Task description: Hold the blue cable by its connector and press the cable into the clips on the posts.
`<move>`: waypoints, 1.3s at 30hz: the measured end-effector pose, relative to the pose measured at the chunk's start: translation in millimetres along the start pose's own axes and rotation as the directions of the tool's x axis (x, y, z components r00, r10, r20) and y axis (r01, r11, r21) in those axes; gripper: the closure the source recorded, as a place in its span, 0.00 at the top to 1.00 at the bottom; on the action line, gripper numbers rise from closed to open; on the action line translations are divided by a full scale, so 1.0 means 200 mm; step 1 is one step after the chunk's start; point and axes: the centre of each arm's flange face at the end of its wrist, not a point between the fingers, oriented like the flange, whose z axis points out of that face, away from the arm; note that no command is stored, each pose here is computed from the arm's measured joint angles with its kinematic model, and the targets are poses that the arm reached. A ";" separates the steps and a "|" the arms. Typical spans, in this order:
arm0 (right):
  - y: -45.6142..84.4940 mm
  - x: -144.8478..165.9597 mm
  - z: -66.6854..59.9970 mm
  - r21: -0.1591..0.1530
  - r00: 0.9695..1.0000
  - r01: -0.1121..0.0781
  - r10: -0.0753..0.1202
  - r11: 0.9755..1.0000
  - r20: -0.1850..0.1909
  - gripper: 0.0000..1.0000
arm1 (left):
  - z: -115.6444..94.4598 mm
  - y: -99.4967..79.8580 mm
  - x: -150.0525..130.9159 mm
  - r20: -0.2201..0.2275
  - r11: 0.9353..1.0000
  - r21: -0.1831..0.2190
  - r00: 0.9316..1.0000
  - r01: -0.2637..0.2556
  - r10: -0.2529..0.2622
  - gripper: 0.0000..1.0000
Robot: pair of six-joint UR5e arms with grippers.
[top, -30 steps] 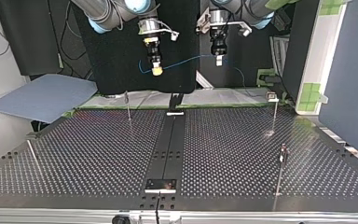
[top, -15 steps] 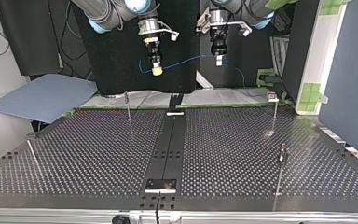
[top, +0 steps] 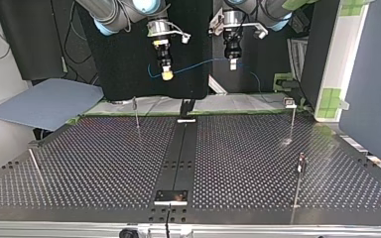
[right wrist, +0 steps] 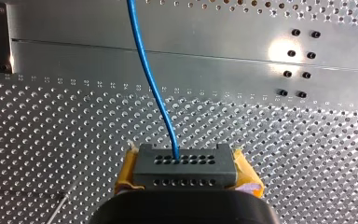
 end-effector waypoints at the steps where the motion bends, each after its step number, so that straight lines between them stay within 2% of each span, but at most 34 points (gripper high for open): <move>1: 0.00 0.00 0.00 0.000 1.000 0.000 0.000 1.000 0.000 0.00 | 0.00 0.00 0.00 0.000 1.000 0.000 1.000 0.000 0.000 0.00; 35: 0.00 0.00 0.00 0.000 1.000 0.000 0.000 1.000 0.001 0.00 | 0.00 0.00 0.00 0.001 1.000 0.002 1.000 0.000 0.000 0.00; 39: -0.01 -0.06 -0.04 0.003 0.999 0.008 -0.008 1.000 0.037 0.00 | 0.00 0.00 0.00 0.001 1.000 0.003 1.000 0.001 -0.001 0.00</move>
